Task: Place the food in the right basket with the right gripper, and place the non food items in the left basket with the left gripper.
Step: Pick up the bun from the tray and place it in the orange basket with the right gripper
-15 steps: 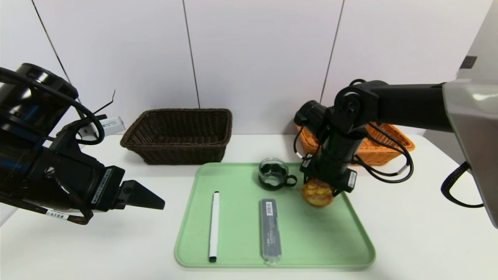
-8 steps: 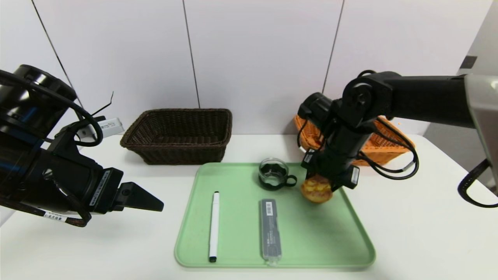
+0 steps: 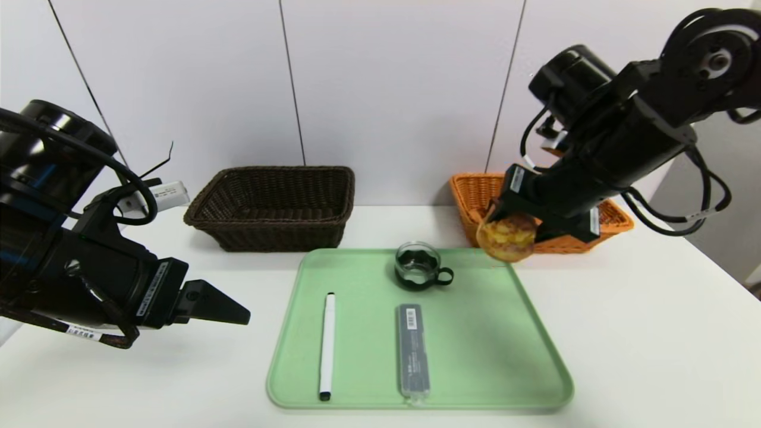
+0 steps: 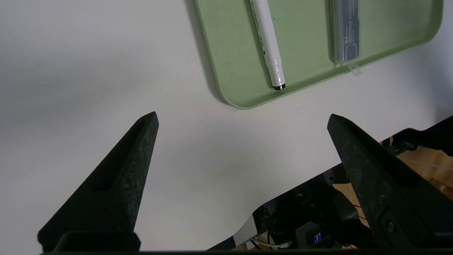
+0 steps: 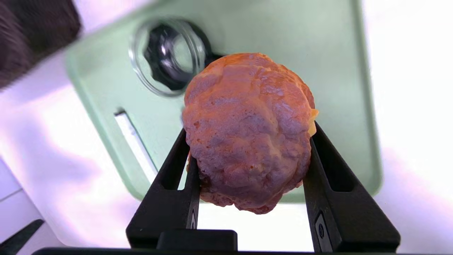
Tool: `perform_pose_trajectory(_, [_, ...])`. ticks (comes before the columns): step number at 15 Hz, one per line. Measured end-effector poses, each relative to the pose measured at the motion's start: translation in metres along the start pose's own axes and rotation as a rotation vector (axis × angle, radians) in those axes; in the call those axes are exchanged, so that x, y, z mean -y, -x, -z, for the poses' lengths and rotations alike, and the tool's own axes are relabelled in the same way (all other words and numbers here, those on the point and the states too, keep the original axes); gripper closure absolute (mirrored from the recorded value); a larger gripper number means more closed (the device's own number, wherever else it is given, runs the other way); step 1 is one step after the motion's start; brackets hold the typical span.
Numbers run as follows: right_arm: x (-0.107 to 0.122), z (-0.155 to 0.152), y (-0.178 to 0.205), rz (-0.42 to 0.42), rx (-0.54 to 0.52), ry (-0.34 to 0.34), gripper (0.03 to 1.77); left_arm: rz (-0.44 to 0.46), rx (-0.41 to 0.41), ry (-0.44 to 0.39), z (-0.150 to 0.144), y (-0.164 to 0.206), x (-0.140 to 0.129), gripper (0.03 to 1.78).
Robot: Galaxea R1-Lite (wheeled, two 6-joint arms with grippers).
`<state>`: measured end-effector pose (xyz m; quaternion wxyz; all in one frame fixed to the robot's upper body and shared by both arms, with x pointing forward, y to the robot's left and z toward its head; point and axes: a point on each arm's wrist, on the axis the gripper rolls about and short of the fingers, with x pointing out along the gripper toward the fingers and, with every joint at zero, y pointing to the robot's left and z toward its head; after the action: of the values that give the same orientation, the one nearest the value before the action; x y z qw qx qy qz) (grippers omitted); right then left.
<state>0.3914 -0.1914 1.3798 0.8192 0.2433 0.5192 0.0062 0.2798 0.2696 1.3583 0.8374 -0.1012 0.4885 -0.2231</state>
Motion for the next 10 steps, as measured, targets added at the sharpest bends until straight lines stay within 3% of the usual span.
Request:
perform_pose_trajectory(5, [0.035, -0.056, 0.029, -0.096, 0.274, -0.092, 0.99, 0.001, -0.004, 0.003, 0.0, -0.001, 0.0, 0.12])
perform_pose_trajectory(10, [0.09, -0.112, 0.008, -0.026, 0.401, -0.202, 0.99, -0.003, -0.009, 0.003, -0.001, -0.003, -0.001, 0.12])
